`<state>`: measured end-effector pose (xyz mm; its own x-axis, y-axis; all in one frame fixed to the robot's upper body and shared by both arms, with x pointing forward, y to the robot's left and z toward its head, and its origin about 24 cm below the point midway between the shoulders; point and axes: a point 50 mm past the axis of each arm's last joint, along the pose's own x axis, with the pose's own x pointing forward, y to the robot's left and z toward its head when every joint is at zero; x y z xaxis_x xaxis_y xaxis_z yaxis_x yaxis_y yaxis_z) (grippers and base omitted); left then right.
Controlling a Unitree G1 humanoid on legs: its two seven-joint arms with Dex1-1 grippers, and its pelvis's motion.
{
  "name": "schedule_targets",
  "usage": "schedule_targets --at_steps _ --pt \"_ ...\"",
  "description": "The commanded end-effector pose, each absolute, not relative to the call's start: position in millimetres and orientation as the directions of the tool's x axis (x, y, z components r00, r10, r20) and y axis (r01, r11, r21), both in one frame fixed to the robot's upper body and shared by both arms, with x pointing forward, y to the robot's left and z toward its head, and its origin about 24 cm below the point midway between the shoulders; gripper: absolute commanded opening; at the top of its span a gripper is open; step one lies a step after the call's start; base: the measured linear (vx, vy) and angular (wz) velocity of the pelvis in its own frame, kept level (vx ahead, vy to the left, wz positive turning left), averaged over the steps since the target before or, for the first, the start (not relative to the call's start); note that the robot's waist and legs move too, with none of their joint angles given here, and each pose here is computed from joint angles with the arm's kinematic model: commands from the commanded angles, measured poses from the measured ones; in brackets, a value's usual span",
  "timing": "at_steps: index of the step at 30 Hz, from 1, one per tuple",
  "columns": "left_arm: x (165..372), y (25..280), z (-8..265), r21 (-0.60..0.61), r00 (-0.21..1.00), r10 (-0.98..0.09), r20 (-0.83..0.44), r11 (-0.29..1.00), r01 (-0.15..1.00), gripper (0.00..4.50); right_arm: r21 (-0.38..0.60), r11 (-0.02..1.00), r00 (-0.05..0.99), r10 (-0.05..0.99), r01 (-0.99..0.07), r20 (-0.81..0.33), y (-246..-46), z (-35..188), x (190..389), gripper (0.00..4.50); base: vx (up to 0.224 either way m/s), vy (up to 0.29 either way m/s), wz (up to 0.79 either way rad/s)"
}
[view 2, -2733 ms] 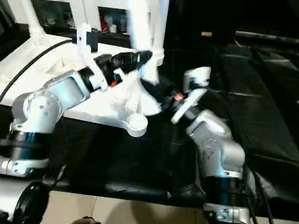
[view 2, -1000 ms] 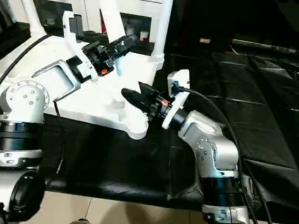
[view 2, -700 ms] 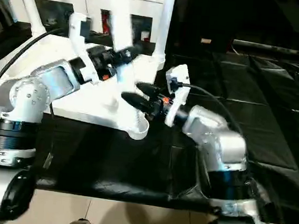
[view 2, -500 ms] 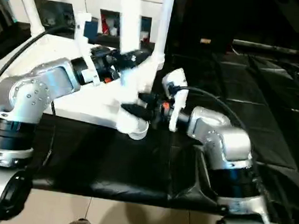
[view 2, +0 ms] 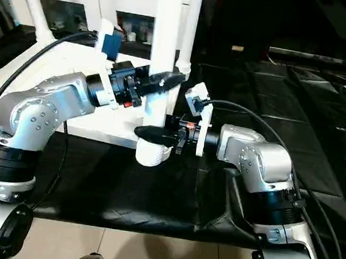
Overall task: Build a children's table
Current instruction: Rotate table base
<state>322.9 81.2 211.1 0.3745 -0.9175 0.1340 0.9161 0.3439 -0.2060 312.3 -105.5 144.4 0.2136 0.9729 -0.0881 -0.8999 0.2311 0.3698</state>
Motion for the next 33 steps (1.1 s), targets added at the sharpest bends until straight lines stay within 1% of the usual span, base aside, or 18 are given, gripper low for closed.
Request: schedule_targets --at_steps 1,4,5,9,11,15,20,21,22,23,25,26,27,29,31,33 --pt "320.1 80.9 215.3 -0.178 0.360 -0.923 0.133 0.335 0.925 1.86 0.370 0.211 0.195 0.977 -0.905 -0.082 -106.2 149.3 312.4 2.98 0.000 0.000 0.00" --pt "319.5 81.0 215.8 -0.176 0.358 -0.924 0.134 0.334 0.926 1.86 0.383 0.198 0.176 0.980 -0.903 -0.090 -105.9 147.8 310.5 2.88 0.000 0.000 0.00" --pt "319.6 81.2 216.1 -0.176 0.358 -0.924 0.134 0.333 0.926 1.86 0.387 0.194 0.172 0.981 -0.902 -0.091 -106.0 147.2 310.1 2.53 0.000 0.000 0.00" --pt "320.1 81.5 217.1 -0.179 0.358 -0.923 0.139 0.333 0.926 1.86 0.399 0.187 0.162 0.982 -0.898 -0.096 -106.7 145.3 309.4 2.35 0.000 0.000 0.00" --pt "320.6 81.7 218.0 -0.185 0.360 -0.921 0.148 0.332 0.925 1.86 0.407 0.187 0.158 0.982 -0.894 -0.103 -107.1 143.4 309.2 2.11 0.000 0.000 0.00" --pt "321.2 82.0 218.5 -0.188 0.366 -0.918 0.152 0.337 0.923 1.86 0.415 0.186 0.154 0.982 -0.891 -0.110 -106.8 140.9 308.7 1.95 0.000 0.000 0.00" --pt "322.2 82.9 219.4 -0.190 0.373 -0.914 0.159 0.343 0.920 1.86 0.421 0.187 0.154 0.982 -0.888 -0.111 -105.5 138.5 308.9 1.93 0.000 0.000 0.00" --pt "324.8 83.6 219.6 -0.182 0.406 -0.900 0.160 0.377 0.908 2.42 0.420 0.193 0.161 0.981 -0.887 -0.110 -105.2 137.9 309.5 1.93 0.000 0.000 0.00" --pt "326.3 83.9 220.2 -0.194 0.417 -0.893 0.172 0.384 0.903 2.42 0.417 0.203 0.174 0.979 -0.886 -0.107 -105.0 137.7 310.1 1.93 0.000 0.000 0.00" --pt "327.5 84.2 220.5 -0.204 0.422 -0.888 0.180 0.386 0.900 2.56 0.414 0.209 0.182 0.978 -0.886 -0.104 -104.8 137.7 310.7 1.93 0.000 0.000 0.00" --pt "328.2 85.9 222.1 -0.209 0.419 -0.886 0.198 0.380 0.901 2.62 0.411 0.224 0.203 0.975 -0.884 -0.093 -104.4 137.8 312.0 1.93 0.000 0.000 0.00" --pt "330.4 88.9 225.4 -0.208 0.446 -0.863 0.238 0.404 0.891 2.76 0.404 0.250 0.239 0.968 -0.880 -0.079 -104.3 137.3 313.8 1.92 0.000 0.000 0.00" --pt "330.9 89.5 226.1 -0.208 0.453 -0.857 0.247 0.409 0.888 2.76 0.403 0.256 0.246 0.966 -0.879 -0.076 -104.4 137.2 314.1 1.92 0.000 0.000 0.00" --pt "338.2 100.5 233.4 -0.217 0.520 -0.776 0.356 0.473 0.854 3.00 0.409 0.289 0.304 0.952 -0.865 -0.031 -103.7 137.3 315.6 1.90 0.000 0.000 0.00" --pt "343.5 110.5 237.3 -0.255 0.562 -0.720 0.407 0.501 0.827 2.99 0.407 0.324 0.352 0.936 -0.854 -0.005 -104.4 137.7 317.3 1.90 0.000 0.000 0.00" --pt "345.4 114.6 238.7 -0.272 0.573 -0.701 0.424 0.505 0.819 2.99 0.405 0.339 0.373 0.928 -0.850 0.006 -104.7 137.9 318.1 1.90 0.000 0.000 0.00"
